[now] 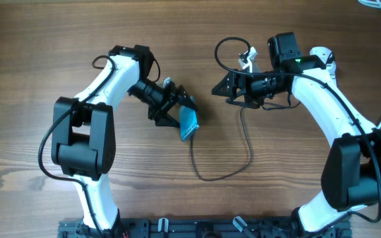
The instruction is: Plug charger to phone and switch on socket
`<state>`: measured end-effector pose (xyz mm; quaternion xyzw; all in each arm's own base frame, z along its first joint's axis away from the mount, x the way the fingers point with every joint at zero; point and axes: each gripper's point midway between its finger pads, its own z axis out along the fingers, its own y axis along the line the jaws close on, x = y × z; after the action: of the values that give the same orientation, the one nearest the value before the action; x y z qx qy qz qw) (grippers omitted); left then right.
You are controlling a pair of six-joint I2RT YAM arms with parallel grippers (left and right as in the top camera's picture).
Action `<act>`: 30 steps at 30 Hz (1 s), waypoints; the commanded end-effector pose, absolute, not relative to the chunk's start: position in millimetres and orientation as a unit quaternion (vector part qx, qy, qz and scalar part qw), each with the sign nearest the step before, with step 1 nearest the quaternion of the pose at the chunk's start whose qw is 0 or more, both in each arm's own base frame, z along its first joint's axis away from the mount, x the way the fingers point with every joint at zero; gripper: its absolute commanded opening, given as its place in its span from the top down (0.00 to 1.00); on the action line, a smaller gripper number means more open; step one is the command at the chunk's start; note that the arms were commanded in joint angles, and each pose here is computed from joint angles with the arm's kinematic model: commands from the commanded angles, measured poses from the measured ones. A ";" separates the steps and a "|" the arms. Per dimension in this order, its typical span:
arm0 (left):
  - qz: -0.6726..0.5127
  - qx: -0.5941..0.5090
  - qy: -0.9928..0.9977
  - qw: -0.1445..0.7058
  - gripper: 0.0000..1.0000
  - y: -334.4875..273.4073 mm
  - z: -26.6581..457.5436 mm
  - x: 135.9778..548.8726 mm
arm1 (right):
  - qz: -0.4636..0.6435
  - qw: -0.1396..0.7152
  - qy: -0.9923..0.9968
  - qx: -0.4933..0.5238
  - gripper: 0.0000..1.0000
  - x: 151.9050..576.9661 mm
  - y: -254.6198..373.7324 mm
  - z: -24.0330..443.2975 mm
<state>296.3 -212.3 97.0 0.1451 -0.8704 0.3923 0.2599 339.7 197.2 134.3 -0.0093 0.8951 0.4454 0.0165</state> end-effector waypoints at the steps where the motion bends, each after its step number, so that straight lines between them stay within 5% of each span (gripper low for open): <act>1: 0.473 0.156 -0.824 0.270 0.30 -229.4 138.5 303.1 | 0.455 0.023 0.890 -0.020 0.15 339.2 199.1 144.1; 14: 0.451 0.129 -0.855 0.220 0.34 -225.7 121.8 316.3 | 0.542 -0.037 0.839 -0.005 0.14 320.9 216.8 173.5; 30: 0.470 0.075 -0.863 0.168 0.30 -249.7 120.5 330.5 | 0.390 -0.051 0.919 -0.010 0.23 297.7 245.4 125.2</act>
<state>331.1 -240.1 99.8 0.0939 -0.8681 0.4532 0.1796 295.3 245.5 133.0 -0.0231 0.8954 0.4398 -0.0654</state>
